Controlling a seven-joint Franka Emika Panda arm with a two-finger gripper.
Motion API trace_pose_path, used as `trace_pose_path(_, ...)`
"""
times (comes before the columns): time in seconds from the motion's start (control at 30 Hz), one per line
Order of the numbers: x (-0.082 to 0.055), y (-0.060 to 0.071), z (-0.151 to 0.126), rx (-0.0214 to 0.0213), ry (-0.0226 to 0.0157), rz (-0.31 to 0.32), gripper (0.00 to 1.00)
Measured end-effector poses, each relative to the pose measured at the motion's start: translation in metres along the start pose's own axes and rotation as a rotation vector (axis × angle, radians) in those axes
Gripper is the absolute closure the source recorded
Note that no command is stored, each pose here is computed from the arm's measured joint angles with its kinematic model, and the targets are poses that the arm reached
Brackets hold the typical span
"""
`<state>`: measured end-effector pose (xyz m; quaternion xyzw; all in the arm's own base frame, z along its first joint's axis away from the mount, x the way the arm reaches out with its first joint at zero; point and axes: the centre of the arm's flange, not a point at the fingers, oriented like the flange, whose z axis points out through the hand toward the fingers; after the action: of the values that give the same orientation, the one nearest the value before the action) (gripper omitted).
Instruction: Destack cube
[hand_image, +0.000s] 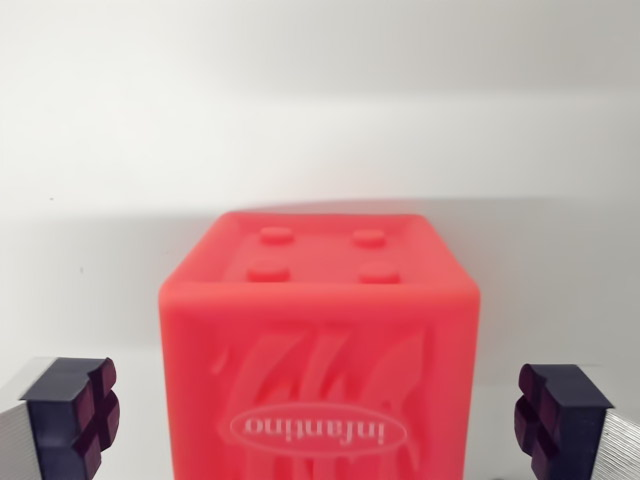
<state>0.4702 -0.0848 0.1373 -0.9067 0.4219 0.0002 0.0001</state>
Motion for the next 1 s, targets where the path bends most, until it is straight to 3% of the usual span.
trace_pose_path(0.8, 0.0, 0.0, -0.085, 0.003, 0.0023, -0.003, 0.0)
trace_pose_path(1.0, 0.0, 0.0, -0.108, 0.0024, 0.001, -0.003, 0.0)
